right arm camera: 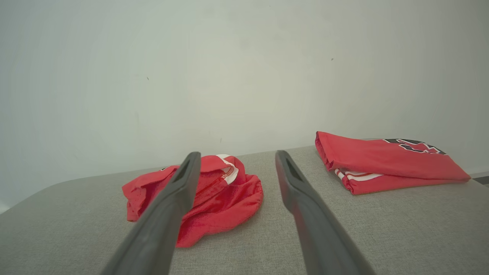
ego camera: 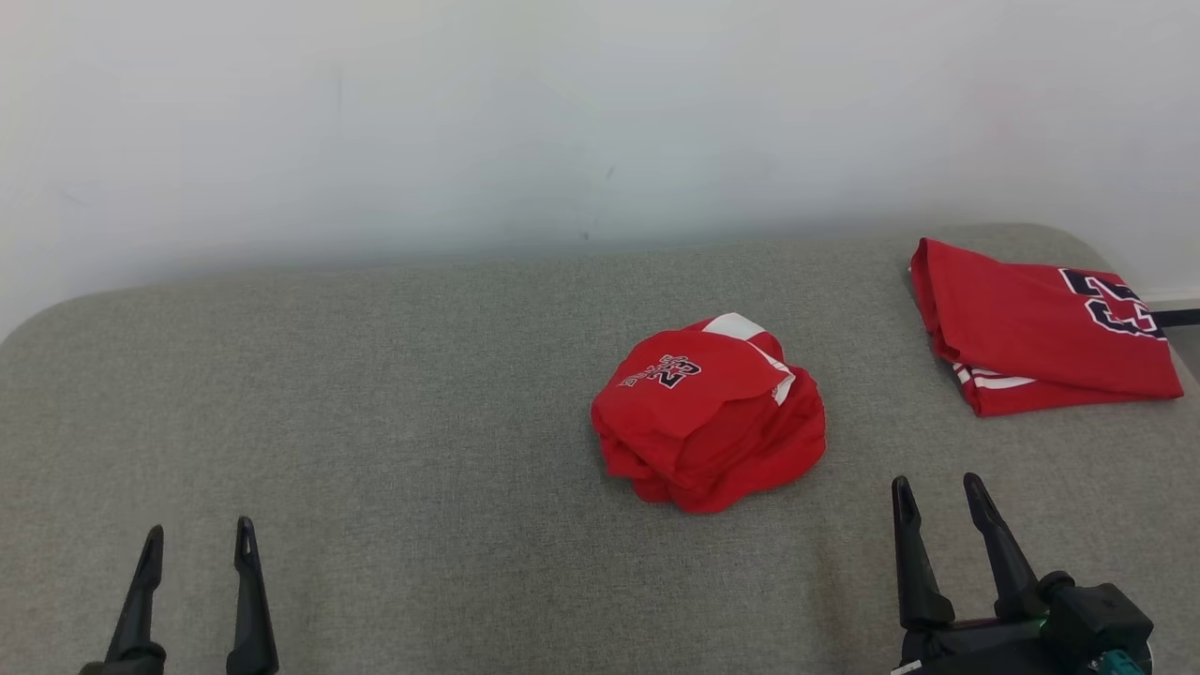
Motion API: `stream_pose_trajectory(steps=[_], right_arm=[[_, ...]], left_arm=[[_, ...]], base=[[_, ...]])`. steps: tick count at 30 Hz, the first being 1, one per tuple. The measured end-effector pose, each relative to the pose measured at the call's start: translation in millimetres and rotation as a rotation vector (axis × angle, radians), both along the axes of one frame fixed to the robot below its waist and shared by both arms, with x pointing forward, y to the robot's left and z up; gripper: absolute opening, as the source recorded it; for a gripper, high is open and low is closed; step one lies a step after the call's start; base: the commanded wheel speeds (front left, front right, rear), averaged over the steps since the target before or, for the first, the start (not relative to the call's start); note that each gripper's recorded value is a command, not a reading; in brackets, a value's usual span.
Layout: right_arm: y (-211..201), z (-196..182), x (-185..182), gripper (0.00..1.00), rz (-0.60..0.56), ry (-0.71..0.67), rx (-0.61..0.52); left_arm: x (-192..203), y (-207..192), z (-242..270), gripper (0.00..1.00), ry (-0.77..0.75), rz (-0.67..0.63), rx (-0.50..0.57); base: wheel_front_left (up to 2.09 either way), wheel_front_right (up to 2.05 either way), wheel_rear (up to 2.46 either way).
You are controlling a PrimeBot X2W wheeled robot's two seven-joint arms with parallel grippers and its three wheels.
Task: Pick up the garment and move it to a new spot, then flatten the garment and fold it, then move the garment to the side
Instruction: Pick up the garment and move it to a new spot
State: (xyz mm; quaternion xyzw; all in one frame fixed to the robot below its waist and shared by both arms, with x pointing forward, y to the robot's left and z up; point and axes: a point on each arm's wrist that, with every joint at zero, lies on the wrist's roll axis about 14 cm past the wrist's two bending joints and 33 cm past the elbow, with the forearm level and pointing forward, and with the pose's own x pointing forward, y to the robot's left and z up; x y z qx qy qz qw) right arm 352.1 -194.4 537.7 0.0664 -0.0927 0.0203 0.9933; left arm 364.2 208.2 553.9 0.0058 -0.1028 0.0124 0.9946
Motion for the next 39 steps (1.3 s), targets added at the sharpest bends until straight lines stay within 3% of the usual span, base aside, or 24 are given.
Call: stream_pose_trajectory(steps=[9,39], right_arm=[[1,-3,-4,1.0,0.001,0.009,0.001],[6,-16,-8,1.0,0.012,0.047,-0.001]], left_arm=[[-19,6,-20,1.0,0.057,0.024,0.053],[-22,3,-42,1.0,0.118,0.027,0.031]], base=[[0.0,0.0,0.0],[0.0,0.0,0.0]])
